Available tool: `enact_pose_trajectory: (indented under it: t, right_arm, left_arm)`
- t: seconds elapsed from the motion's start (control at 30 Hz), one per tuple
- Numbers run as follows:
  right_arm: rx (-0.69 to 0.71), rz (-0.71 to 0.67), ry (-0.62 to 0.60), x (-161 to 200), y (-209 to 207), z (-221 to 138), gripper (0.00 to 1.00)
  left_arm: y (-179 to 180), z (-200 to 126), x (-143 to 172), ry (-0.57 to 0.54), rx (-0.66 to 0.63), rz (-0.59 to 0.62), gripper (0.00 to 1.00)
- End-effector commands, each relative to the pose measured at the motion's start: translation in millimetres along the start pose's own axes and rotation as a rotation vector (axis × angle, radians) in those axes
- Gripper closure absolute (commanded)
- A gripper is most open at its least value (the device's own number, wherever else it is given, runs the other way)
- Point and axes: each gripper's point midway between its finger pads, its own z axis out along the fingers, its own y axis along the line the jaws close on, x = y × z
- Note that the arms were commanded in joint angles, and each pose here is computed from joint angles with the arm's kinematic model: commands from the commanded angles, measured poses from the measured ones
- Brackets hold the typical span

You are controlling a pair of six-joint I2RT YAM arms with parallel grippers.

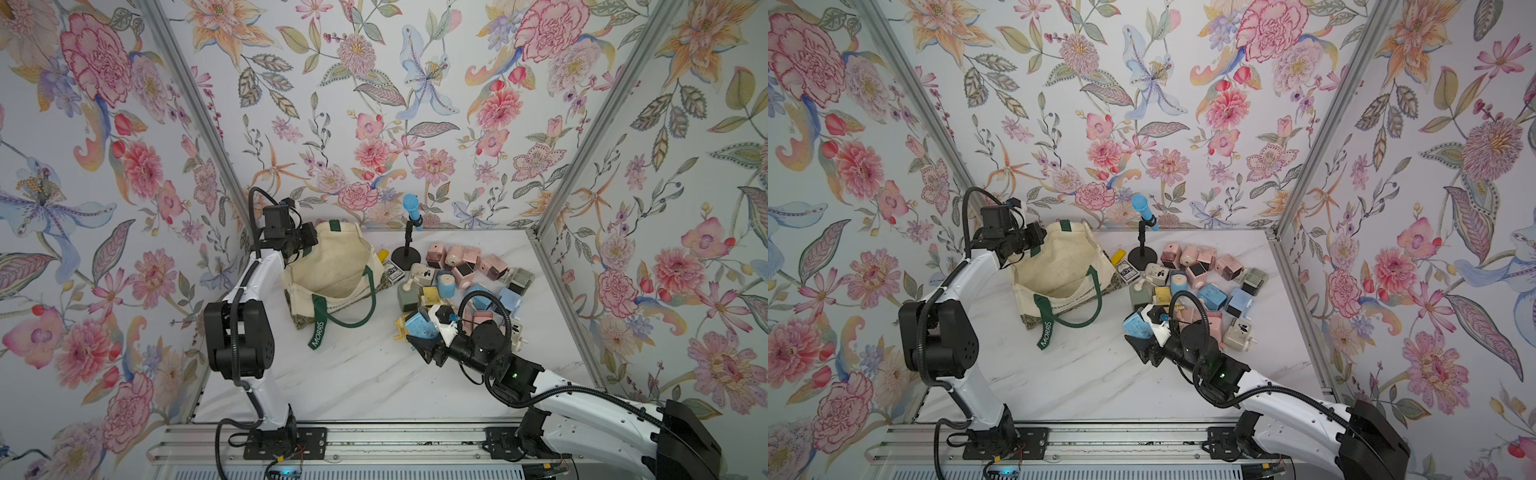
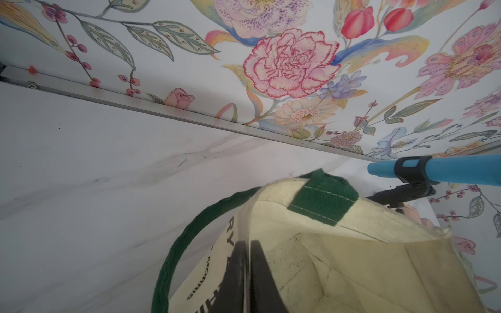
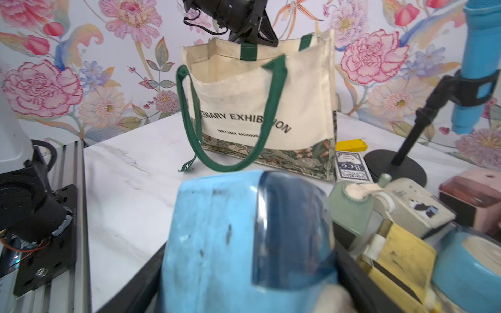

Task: Take out the pencil sharpeners from the tote bags
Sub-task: Place the canvas bag at the center of the board.

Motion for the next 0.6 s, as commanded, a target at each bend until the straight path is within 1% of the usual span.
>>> enact_pose_trajectory:
  t: [0.0, 0.03, 0.13, 0.17, 0.23, 0.27, 0.3, 0.37, 0.47, 0.57]
  right_arm:
    - [0.069, 0.066, -0.019, -1.4, -19.8, -4.6, 0.37]
    - [0.070, 0.074, -0.016, -0.3, -22.5, -4.1, 0.37]
    - [0.076, 0.081, -0.002, 4.2, -26.8, -0.6, 0.37]
    - [0.077, 0.080, 0.004, 5.9, -27.6, 1.0, 0.37]
    - [0.074, 0.078, 0.014, 8.5, -27.7, 4.0, 0.37]
    - [0.073, 0.079, 0.018, 9.9, -27.8, 5.6, 0.37]
    - [0.071, 0.080, 0.021, 11.1, -27.7, 6.6, 0.37]
    - [0.065, 0.081, 0.028, 13.2, -27.0, 8.7, 0.37]
    - [0.062, 0.081, 0.032, 14.8, -26.6, 10.1, 0.37]
    - [0.061, 0.083, 0.032, 14.8, -26.9, 10.1, 0.37]
  left_arm:
    - [28.5, 18.4, 26.8, 0.143, -0.012, -0.080, 0.81]
    - [34.7, 22.6, 28.3, 0.163, -0.017, -0.086, 0.76]
    - [48.2, 22.8, 22.8, 0.178, -0.045, -0.087, 0.56]
    - [49.9, 18.1, 15.6, 0.160, -0.051, -0.084, 0.47]
    - [51.2, 6.6, -1.3, 0.111, -0.066, -0.083, 0.37]
    - [51.8, -0.8, -11.0, 0.081, -0.085, -0.078, 0.26]
    - [51.5, -7.4, -19.8, 0.051, -0.101, -0.070, 0.23]
    - [47.3, -22.1, -35.6, -0.013, -0.120, -0.054, 0.12]
    - [34.5, -38.4, -47.5, -0.071, -0.094, -0.045, 0.09]
    - [26.8, -49.9, -53.2, -0.102, -0.079, -0.043, 0.08]
